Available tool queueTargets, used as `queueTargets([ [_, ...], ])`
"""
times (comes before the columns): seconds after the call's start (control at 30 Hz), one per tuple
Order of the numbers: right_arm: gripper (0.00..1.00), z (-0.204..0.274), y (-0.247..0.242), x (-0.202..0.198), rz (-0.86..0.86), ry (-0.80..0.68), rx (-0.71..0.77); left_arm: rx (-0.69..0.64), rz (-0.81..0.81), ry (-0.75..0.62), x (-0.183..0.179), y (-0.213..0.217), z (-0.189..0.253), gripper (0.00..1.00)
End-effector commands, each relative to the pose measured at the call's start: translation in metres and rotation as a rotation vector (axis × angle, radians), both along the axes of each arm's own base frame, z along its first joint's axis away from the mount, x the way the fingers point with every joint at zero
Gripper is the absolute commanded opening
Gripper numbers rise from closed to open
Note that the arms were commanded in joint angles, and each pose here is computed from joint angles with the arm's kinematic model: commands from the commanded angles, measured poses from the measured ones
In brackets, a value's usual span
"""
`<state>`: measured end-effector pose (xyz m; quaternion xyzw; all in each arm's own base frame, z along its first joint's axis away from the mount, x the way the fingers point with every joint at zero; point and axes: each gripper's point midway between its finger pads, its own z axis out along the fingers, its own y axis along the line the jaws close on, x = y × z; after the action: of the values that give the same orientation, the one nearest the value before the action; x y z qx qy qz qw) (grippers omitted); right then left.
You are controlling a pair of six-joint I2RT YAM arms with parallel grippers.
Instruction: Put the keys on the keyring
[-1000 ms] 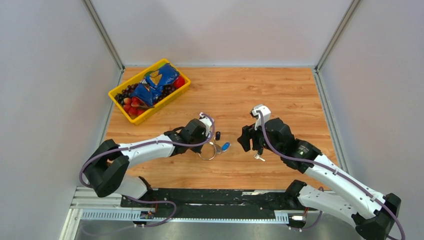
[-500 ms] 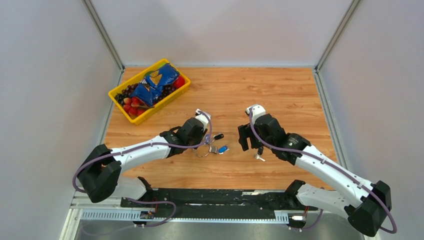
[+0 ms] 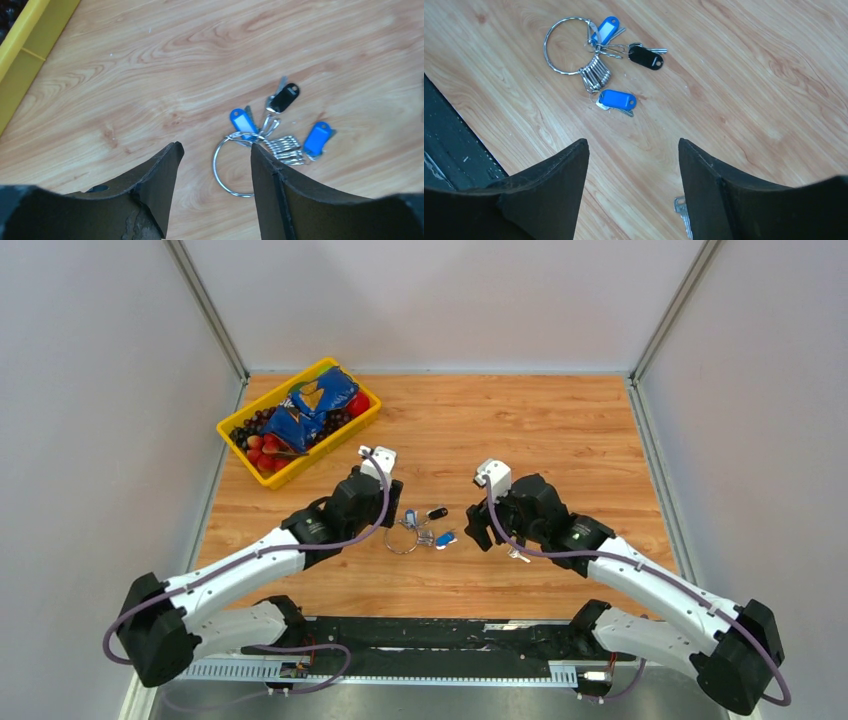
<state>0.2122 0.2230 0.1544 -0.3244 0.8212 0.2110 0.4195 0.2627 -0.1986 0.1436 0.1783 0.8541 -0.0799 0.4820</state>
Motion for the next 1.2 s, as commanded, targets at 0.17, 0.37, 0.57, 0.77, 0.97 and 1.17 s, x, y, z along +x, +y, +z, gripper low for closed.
queueTargets([
  [0.17,0.58,0.005,0.041,0.025,0.208,-0.207,-0.006,-0.266,-0.041,0.001,-0.030,-0.008,0.044,0.66],
  [0.37,0.18,-0.023,0.057,0.046,0.200,-0.179,-0.055,-0.357,-0.059,-0.009,-0.040,-0.008,0.058,0.69],
  [0.57,0.00,-0.036,0.077,0.051,0.247,-0.157,-0.026,-0.396,-0.083,0.006,-0.046,-0.013,0.061,0.70],
  [0.77,0.00,-0.066,0.091,0.051,0.270,-0.098,-0.034,-0.398,-0.083,0.004,-0.047,-0.011,0.060,0.71],
  [0.97,0.00,-0.086,0.092,0.047,0.259,-0.062,-0.054,-0.390,-0.084,-0.004,-0.049,-0.008,0.061,0.72],
  [1.17,0.00,-0.108,0.093,0.030,0.274,-0.028,-0.101,-0.391,-0.084,-0.004,-0.049,-0.008,0.058,0.72],
])
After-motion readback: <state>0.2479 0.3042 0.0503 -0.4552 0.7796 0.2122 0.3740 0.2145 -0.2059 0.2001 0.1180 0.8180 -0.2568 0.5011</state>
